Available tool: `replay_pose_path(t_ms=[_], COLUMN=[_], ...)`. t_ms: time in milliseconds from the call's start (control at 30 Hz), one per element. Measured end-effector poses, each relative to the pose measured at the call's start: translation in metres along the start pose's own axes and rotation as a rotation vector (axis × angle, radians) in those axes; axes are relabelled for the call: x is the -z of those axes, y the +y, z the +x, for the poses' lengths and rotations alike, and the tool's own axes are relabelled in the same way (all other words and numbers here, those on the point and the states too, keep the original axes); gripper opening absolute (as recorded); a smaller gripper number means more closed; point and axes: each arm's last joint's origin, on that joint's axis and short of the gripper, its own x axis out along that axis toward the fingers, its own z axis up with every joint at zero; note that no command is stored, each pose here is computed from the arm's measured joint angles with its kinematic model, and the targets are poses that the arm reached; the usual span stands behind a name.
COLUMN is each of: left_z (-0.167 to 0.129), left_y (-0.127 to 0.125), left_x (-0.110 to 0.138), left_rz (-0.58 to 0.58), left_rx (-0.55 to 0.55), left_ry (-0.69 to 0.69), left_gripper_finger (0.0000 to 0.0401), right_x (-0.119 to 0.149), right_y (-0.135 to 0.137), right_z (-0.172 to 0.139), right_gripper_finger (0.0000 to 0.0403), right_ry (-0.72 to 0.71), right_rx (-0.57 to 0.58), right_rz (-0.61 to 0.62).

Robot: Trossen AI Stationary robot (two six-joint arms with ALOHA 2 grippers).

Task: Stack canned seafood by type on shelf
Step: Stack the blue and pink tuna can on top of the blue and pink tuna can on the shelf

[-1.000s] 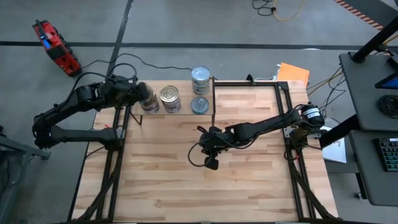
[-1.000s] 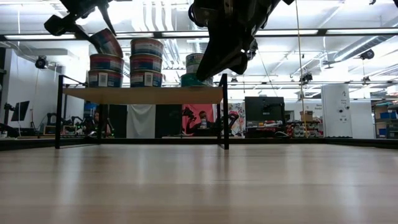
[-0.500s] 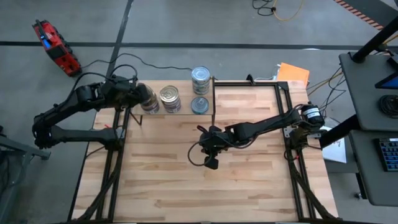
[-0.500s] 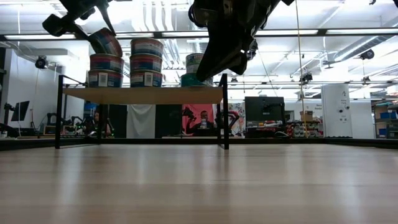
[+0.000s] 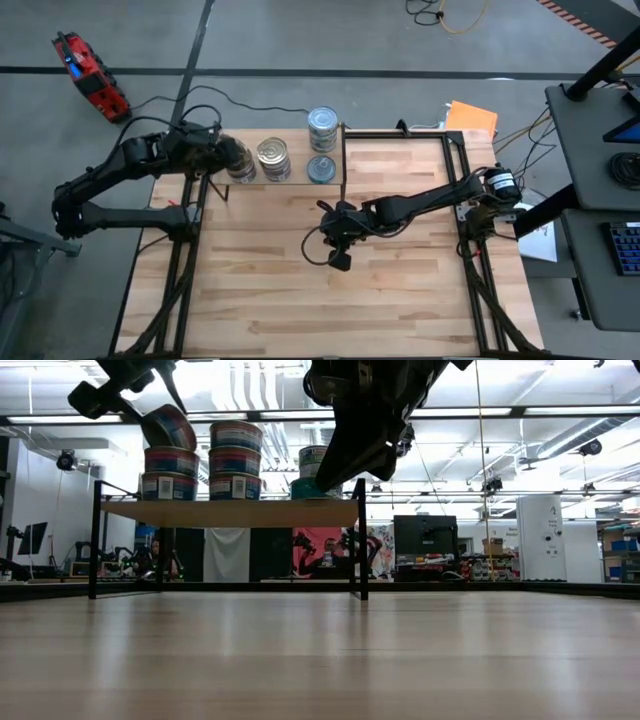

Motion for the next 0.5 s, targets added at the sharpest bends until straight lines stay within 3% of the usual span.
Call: replay_pose_path(t_ms=[500], left_z=[-0.0003], left_y=[-0.0005], left_x=[0.0017], left_rz=[0.001], left_rx=[0.021], left_ry=[0.058], left_gripper_finger=[0.0237], right_x=[-0.0004], right_y=[-0.0014], right_z=[0.0], right_gripper_finger=[0.0009], right_ry=[0.0], right_rx=[0.002], right_rz=[-0.001])
